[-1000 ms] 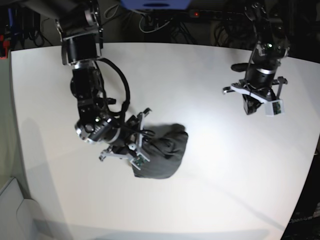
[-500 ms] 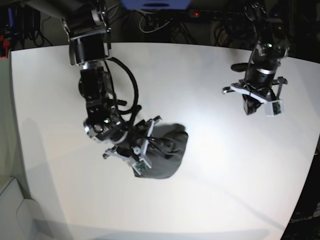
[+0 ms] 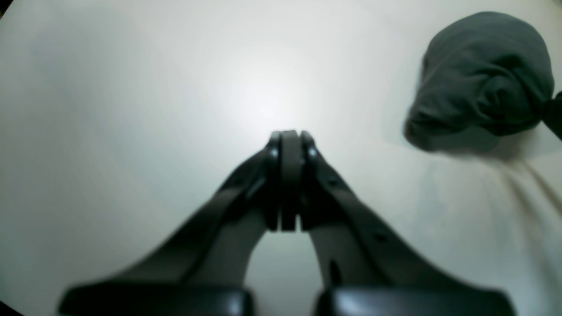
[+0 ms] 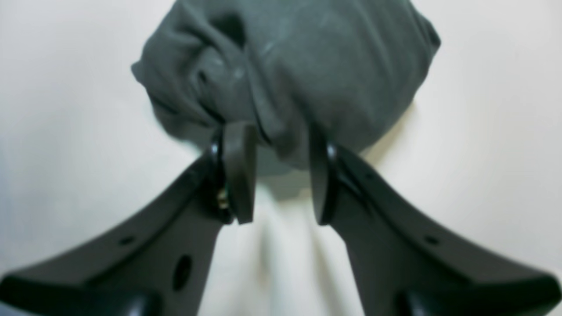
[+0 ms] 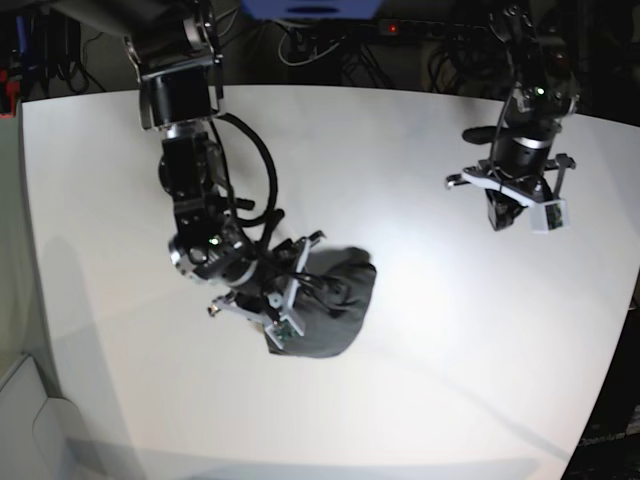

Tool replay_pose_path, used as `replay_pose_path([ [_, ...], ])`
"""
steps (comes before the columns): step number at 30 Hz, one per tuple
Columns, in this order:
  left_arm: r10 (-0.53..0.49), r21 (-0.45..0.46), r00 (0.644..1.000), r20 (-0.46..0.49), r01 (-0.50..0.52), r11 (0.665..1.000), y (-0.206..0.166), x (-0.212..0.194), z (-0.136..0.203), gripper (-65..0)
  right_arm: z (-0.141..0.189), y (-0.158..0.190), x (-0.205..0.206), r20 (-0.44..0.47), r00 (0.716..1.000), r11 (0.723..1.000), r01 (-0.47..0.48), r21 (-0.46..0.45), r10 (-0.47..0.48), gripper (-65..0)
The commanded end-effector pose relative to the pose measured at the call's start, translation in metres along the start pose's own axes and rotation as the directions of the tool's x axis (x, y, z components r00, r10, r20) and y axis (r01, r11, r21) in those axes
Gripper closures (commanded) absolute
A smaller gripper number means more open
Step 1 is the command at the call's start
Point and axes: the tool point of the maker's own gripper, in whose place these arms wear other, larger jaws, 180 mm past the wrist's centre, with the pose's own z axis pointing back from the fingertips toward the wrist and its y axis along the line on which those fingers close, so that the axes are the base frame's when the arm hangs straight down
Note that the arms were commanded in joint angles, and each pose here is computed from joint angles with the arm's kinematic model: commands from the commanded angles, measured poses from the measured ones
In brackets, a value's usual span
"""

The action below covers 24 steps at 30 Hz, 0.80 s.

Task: Layout the t-shirt on the table in an organized manner, then fold the t-shirt properly

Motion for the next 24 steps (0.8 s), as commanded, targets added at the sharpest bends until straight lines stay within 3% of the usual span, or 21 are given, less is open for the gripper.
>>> replay_pose_path([
  [1,-0.007,-0.004,0.999,0.047,0.007,1.0,0.0,0.013,0.001,-0.2,0.003,-0.003,0.026,0.079,0.997,1.0,0.0,-0.006,0.0,-21.4],
  [7,-0.007,-0.004,0.999,0.05,0.007,1.0,0.0,0.014,0.001,-0.2,0.002,-0.004,0.03,0.091,0.996,1.0,0.0,-0.005,0.0,-21.4],
  [12,-0.006,-0.005,0.998,0.062,0.006,1.0,-0.001,0.019,0.0,-0.2,-0.011,-0.003,0.016,0.041,0.999,1.0,0.018,0.015,-0.018,-21.3],
  [24,-0.005,-0.009,0.997,0.079,0.005,1.0,-0.003,0.027,-0.003,-0.2,-0.013,-0.002,0.024,0.103,0.994,0.999,0.027,0.022,-0.029,-18.8],
])
